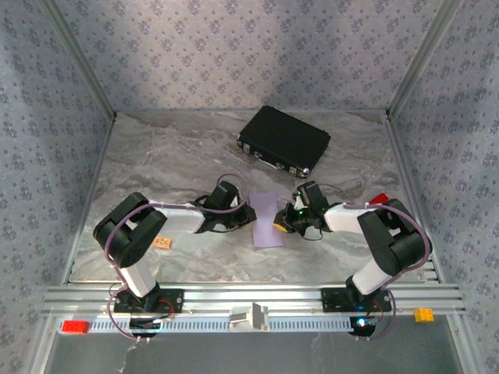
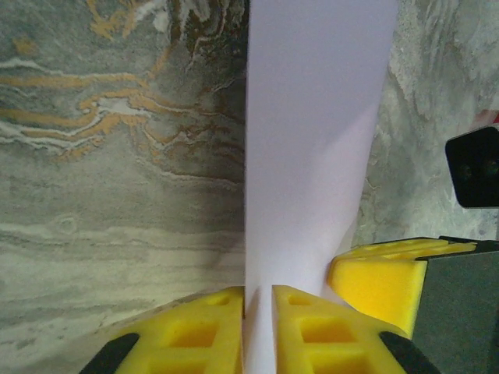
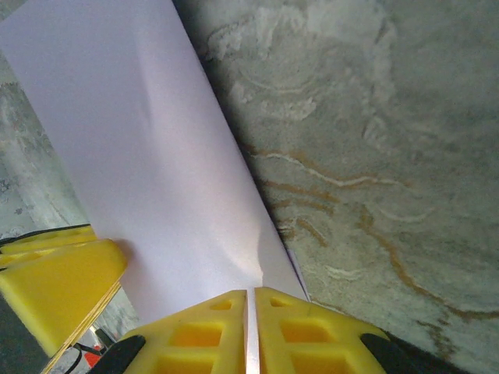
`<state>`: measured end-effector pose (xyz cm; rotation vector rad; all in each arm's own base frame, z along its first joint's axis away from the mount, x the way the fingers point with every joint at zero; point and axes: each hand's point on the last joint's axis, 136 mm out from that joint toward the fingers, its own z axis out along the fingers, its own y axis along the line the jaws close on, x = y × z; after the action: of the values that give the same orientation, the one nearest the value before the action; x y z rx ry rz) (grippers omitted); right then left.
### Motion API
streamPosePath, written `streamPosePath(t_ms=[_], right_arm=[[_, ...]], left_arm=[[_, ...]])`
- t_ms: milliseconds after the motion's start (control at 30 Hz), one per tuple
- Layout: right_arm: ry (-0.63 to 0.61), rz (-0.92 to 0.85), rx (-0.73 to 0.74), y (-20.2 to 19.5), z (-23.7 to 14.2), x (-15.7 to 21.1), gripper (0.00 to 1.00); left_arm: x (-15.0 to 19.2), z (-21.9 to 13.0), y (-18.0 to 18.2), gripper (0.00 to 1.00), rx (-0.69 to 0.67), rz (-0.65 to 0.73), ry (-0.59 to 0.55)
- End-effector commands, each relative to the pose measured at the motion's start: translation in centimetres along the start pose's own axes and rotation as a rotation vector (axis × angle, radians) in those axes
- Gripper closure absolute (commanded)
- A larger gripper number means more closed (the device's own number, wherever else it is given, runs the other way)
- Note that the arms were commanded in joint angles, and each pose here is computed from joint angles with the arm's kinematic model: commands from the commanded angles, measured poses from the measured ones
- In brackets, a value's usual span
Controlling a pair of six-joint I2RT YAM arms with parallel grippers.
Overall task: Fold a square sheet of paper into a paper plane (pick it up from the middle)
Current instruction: Third fold the triangle at the center of the table.
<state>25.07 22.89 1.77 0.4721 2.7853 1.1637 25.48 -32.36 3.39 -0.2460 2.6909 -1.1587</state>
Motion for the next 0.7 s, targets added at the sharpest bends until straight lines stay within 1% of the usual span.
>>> streamPosePath(t_ms=[0,67,167,267,400,500,567,600,633,667], right_arm=[[0.011,0.048,0.092,-2.5,0.7,0.7,0.86],[0.006,0.042,0.079,-2.3,0.6,0.7,0.84],[-0.010,0.002,0.050,-1.4,0.1,0.5,0.81],[-0.036,-0.075,0.020,-0.1,-0.9,0.2,0.76],[-0.083,-0.197,0.037,1.3,-2.8,-0.1,0.70],[-0.131,-0.300,0.058,2.2,-4.4,-0.3,0.68],[-0.161,-0.389,0.073,2.7,-5.1,-0.2,0.62],[-0.179,-0.436,0.074,3.1,-5.5,0.1,0.56],[-0.188,-0.522,0.078,3.6,-5.7,0.4,0.49],[-0.189,-0.584,0.078,4.0,-5.8,0.8,0.46]], left_arm=[[0.2,-0.1,-0.1,0.87,0.020,-0.014,0.007],[0.2,-0.2,0.0,0.92,0.017,-0.016,0.005],[0.2,-0.3,0.0,0.96,0.009,-0.020,0.010],[0.3,-0.6,-0.1,0.97,0.018,-0.021,0.013],[-0.1,-1.4,-0.2,0.97,0.033,-0.032,0.007],[-0.3,-2.1,-0.7,0.96,0.058,-0.030,0.017],[-0.4,-2.5,-0.9,0.95,0.066,-0.029,0.020],[-0.5,-2.7,-0.9,0.95,0.069,-0.030,0.019],[-0.6,-2.9,-0.9,0.95,0.073,-0.032,0.019],[-0.6,-3.1,-1.0,0.95,0.078,-0.032,0.019]])
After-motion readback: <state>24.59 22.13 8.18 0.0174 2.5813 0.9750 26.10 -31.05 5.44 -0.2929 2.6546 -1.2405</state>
